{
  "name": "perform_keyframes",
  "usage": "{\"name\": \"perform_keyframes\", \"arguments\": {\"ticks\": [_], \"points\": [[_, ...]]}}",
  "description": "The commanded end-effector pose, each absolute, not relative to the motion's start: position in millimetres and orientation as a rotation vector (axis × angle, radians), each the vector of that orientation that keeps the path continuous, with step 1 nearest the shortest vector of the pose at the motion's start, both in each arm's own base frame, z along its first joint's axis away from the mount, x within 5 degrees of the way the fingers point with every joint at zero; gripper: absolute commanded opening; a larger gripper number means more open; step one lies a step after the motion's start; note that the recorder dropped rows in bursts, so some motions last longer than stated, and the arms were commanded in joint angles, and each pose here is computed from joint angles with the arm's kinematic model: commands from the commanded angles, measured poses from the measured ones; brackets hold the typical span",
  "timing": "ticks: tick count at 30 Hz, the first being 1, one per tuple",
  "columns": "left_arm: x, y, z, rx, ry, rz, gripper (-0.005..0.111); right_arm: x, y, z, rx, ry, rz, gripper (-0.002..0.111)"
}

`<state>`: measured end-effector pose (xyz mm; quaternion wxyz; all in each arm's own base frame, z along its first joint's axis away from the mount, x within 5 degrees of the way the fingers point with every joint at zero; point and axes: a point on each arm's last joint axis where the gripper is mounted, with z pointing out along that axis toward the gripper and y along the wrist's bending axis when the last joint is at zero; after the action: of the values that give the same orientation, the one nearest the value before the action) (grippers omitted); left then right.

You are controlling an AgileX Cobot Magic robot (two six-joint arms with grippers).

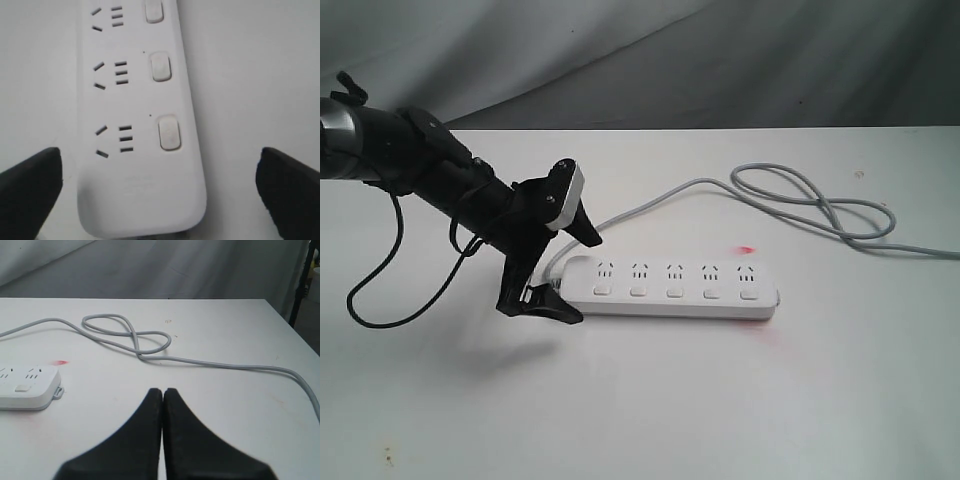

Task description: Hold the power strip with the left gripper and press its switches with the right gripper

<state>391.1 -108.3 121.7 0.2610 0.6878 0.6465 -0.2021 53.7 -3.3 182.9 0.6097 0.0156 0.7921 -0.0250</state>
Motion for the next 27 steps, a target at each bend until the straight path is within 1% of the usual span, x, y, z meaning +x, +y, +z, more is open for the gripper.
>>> {"name": "perform_keyframes", "arguments": {"ticks": [1,6,9,12,14,15,16,17,20,21,23,27], "points": [[391,-111,127,1.861,1.726,-0.545,0.1,53,-3,182,0.031,1.824,-0.062,0.0],[394,-111,124,1.831,1.746,-0.518,0.1,53,-3,182,0.031,1.824,-0.062,0.0],[399,-109,104,1.805,1.799,-0.485,0.1,53,-3,182,0.031,1.824,-0.062,0.0],[399,-109,97,1.807,1.812,-0.495,0.1,53,-3,182,0.031,1.824,-0.062,0.0],[400,-110,98,1.788,1.817,-0.495,0.098,53,-3,182,0.031,1.824,-0.062,0.0],[401,-109,98,1.786,1.819,-0.486,0.095,53,-3,182,0.031,1.824,-0.062,0.0],[401,-109,98,1.782,1.822,-0.473,0.09,53,-3,182,0.031,1.824,-0.062,0.0],[402,-109,98,1.774,1.826,-0.461,0.081,53,-3,182,0.031,1.824,-0.062,0.0],[404,-108,97,1.768,1.832,-0.435,0.045,53,-3,182,0.031,1.824,-0.062,0.0],[404,-108,97,1.768,1.832,-0.435,0.037,53,-3,182,0.031,1.824,-0.062,0.0],[404,-108,97,1.768,1.832,-0.435,0.024,53,-3,182,0.031,1.824,-0.062,0.0],[404,-108,97,1.768,1.832,-0.435,0.005,53,-3,182,0.031,1.824,-0.062,0.0]]}}
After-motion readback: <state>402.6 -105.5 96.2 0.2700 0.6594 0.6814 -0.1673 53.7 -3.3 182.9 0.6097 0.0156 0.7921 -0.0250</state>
